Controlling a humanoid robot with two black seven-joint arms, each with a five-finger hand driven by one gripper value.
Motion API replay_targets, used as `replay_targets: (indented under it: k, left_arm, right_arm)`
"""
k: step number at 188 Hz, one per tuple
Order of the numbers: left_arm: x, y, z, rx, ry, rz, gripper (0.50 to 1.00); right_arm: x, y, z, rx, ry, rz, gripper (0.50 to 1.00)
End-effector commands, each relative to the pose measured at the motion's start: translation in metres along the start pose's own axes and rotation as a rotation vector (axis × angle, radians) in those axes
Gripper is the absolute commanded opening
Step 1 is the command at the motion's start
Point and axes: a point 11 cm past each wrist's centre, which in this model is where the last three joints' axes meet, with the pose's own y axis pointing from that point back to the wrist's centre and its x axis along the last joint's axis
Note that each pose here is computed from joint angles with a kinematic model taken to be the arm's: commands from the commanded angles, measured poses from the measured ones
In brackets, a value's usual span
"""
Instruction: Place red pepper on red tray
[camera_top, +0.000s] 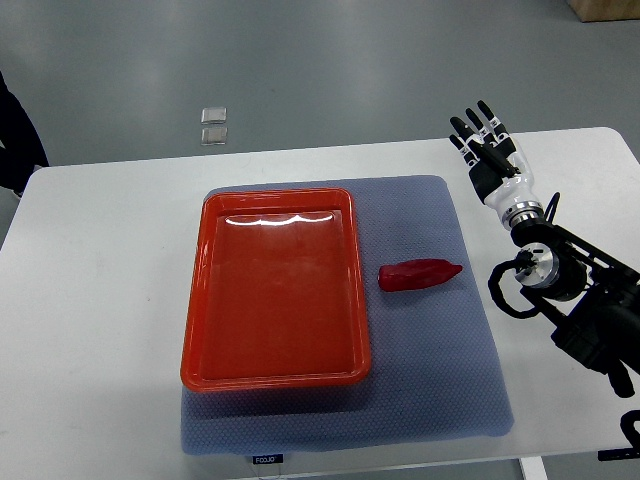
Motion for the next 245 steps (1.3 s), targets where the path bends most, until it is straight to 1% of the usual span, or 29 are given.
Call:
replay_targets:
  k: [1, 101, 128, 157, 187, 228, 245]
  left_arm:
    - [0.000, 0.000, 0.001, -0.001, 0.000, 0.000, 1.000]
    - [0.001, 0.000, 0.001, -0.002, -0.003, 0.003, 1.000]
    - [0.001, 0.000, 0.001, -0.002, -0.003, 0.005, 1.000]
    - [0.001, 0.000, 0.001, -0.002, -0.003, 0.003, 1.000]
    - [0.001, 0.000, 0.001, -0.002, -0.003, 0.005, 1.000]
    - [0.001, 0.000, 0.001, -0.002, -0.003, 0.003, 1.000]
    - [0.001, 0.000, 0.001, -0.002, -0.001, 0.003, 1.000]
  right_arm:
    - [0.001, 0.000, -0.001, 0.001, 0.002, 0.002, 0.913]
    - [0.002, 0.000, -0.002, 0.002, 0.005, 0.004, 0.913]
    - [0.013, 0.000, -0.003, 0.002, 0.020, 0.031, 0.913]
    - [0.016, 0.001, -0.002, 0.001, 0.023, 0.039, 0.913]
    - [0.020, 0.000, -0.008, 0.007, 0.036, 0.047, 0.913]
    - [0.017, -0.009, -0.018, 0.020, 0.062, 0.044, 0.913]
    - [0.019, -0.012, -0.028, 0.029, 0.099, 0.037, 0.913]
